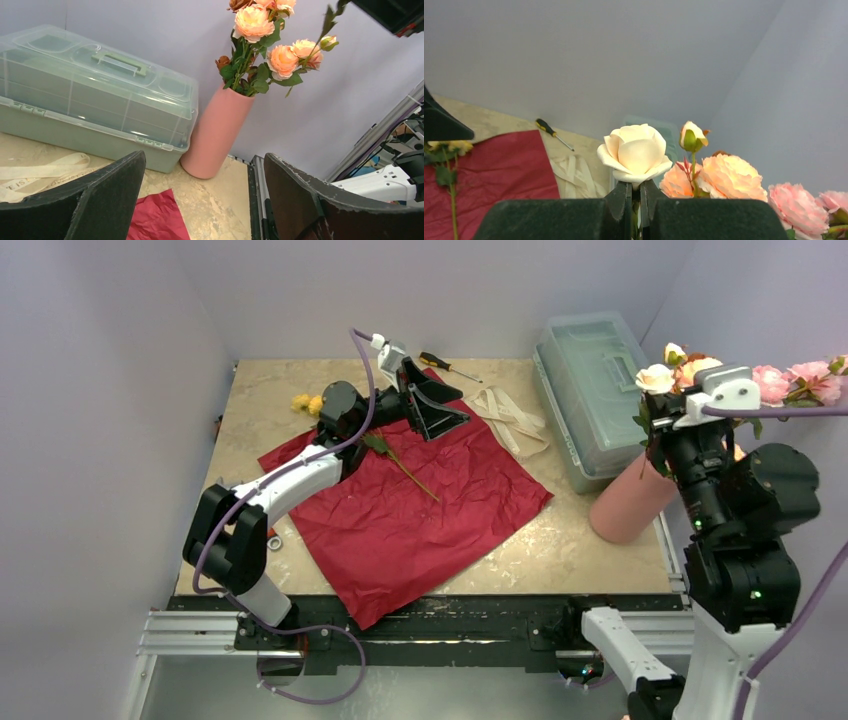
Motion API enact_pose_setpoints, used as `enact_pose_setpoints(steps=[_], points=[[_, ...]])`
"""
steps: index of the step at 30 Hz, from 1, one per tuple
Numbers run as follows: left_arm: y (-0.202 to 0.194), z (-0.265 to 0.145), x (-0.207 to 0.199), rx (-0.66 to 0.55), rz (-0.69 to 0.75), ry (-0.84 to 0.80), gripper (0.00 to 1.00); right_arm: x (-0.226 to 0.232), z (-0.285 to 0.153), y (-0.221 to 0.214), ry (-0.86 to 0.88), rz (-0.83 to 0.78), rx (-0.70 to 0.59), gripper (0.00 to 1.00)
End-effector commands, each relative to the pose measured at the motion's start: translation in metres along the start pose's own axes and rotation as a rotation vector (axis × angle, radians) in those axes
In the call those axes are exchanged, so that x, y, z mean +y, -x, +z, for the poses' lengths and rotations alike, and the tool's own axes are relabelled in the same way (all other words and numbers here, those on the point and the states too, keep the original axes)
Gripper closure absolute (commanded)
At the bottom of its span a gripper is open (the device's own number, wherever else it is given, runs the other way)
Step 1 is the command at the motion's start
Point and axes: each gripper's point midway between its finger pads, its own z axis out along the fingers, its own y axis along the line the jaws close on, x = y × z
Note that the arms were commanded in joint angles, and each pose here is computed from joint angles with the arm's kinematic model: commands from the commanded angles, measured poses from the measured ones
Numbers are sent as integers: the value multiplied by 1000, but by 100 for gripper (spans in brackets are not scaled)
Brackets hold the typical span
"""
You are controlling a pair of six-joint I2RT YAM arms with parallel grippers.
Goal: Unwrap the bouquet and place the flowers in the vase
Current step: Insert the fake flower into the vase.
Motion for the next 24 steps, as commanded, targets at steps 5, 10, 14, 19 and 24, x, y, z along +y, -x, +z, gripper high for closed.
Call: enact_pose_setpoints(steps=[5,10,14,19,24], points=[[12,0,-9,-35,85,-20,12,-26,22,-24,-176,-86,-47,100],[11,-3,-6,-27,92,-8,11,-32,31,-26,-212,-117,-68,100],[11,-4,-3,-27,93,-1,11,-35,34,-23,-226,-142,-73,100],[13,-5,3,-36,90,5,11,-37,36,-22,-230,-210,-90,100],[16,-6,8,-44,87,8,11,-42,46,-33,-265,-220,-75,100]])
